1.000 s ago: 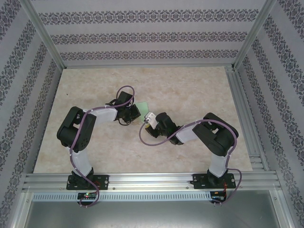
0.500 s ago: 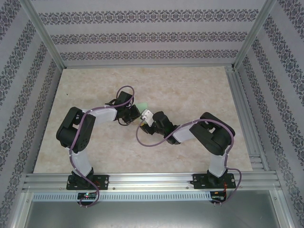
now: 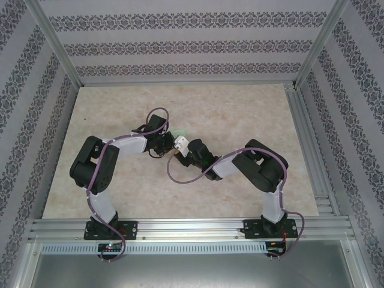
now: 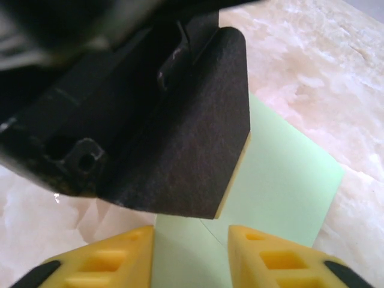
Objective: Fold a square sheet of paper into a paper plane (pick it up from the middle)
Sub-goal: Fold the wing for the fifth time at the center of the table.
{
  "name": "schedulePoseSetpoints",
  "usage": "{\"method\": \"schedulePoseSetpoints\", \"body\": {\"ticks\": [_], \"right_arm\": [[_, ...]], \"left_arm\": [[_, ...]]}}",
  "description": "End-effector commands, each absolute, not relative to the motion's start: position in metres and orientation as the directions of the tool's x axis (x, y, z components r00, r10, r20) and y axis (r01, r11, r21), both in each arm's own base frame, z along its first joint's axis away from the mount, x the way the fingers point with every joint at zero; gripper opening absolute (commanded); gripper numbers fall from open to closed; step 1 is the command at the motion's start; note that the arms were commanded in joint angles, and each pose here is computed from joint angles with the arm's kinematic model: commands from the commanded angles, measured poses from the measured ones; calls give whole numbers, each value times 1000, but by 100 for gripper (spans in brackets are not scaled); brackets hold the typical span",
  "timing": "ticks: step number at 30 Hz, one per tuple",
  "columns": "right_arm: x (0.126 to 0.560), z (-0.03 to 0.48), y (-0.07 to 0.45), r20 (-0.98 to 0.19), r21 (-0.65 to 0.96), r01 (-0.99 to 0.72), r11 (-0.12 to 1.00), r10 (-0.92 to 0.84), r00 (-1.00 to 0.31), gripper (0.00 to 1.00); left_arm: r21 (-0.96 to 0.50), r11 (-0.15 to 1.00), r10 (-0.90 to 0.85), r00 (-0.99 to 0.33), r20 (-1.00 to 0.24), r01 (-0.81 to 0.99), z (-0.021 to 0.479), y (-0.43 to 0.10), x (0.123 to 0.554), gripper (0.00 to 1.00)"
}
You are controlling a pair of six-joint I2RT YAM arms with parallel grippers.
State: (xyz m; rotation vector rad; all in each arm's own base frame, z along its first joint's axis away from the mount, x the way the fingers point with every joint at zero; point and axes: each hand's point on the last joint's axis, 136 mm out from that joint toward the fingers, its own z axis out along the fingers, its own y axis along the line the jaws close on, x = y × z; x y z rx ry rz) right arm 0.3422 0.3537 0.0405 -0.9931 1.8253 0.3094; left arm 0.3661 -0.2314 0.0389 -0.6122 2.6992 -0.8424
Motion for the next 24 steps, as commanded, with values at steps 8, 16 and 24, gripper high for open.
{"method": "schedulePoseSetpoints", "body": {"ticks": [8,16,24], "right_arm": [[334,27,353,-845,-196,-762,617,-500,-188,13],[326,27,345,-858,-156,-773,614,-473,-202,12],[325,31,344,-871,-141,-774,617,-449,-200,13]], "left_arm": [[-629,714,-484,-866,-127,-307,70,-231,372,19],[-612,721,-501,-854,-136,-326,65,-219,377,24],[-610,725,-483,-867,-121,-319,58,-221,375,23]]}}
